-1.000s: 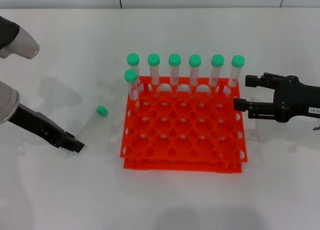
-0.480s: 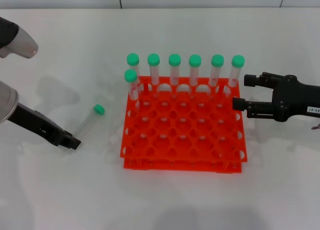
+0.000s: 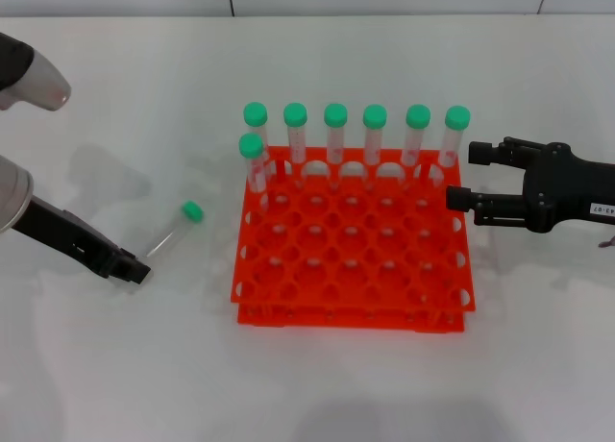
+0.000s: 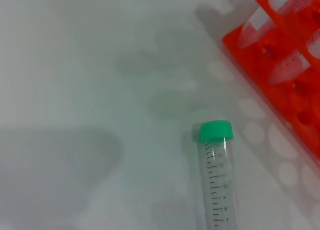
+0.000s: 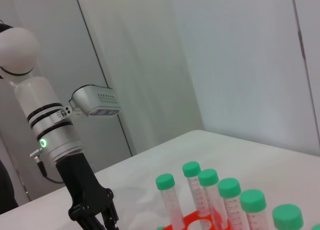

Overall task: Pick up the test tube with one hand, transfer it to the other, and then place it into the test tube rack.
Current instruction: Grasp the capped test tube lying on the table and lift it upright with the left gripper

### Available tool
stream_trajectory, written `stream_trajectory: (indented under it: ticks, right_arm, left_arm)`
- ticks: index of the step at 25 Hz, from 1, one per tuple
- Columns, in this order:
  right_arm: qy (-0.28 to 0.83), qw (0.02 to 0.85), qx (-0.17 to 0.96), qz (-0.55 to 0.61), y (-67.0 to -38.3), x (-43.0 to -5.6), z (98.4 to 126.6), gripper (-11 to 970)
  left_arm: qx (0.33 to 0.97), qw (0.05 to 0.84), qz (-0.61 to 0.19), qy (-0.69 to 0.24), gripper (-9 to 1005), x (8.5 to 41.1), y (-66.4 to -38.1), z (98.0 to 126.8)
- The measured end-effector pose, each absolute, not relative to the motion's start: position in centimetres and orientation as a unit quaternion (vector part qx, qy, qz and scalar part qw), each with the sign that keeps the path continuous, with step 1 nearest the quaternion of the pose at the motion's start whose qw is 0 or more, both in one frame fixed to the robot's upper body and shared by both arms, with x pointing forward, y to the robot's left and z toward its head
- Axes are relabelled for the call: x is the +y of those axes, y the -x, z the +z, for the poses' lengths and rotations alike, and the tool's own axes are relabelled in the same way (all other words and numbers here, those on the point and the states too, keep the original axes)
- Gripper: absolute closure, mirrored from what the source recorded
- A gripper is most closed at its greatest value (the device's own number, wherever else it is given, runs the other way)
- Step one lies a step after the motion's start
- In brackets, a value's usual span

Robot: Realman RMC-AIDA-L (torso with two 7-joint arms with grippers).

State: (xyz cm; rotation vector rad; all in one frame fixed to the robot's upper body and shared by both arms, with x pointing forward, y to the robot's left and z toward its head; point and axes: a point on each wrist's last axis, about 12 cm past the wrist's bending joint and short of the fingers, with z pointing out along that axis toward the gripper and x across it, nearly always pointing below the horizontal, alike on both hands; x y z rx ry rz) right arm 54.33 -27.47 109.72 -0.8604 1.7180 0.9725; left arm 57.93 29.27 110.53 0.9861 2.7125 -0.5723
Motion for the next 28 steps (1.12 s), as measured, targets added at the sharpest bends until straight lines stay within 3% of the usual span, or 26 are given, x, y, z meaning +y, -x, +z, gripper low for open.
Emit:
stream_trajectory:
  ticks: [19,28]
  right_arm:
    - [0.352,0.475,0.702,0.397,-54.4,-27.5,109.8,117]
    - [0.347,0.479,0.703,0.395,-54.4,-27.7,109.8,117]
  left_arm:
    - [0.917,0.11,-0.196,-0.328,796,29.2,-58.2,111.0]
    - [0.912,0.187,-0.228,-0.284,797,31.4,-58.6,112.6]
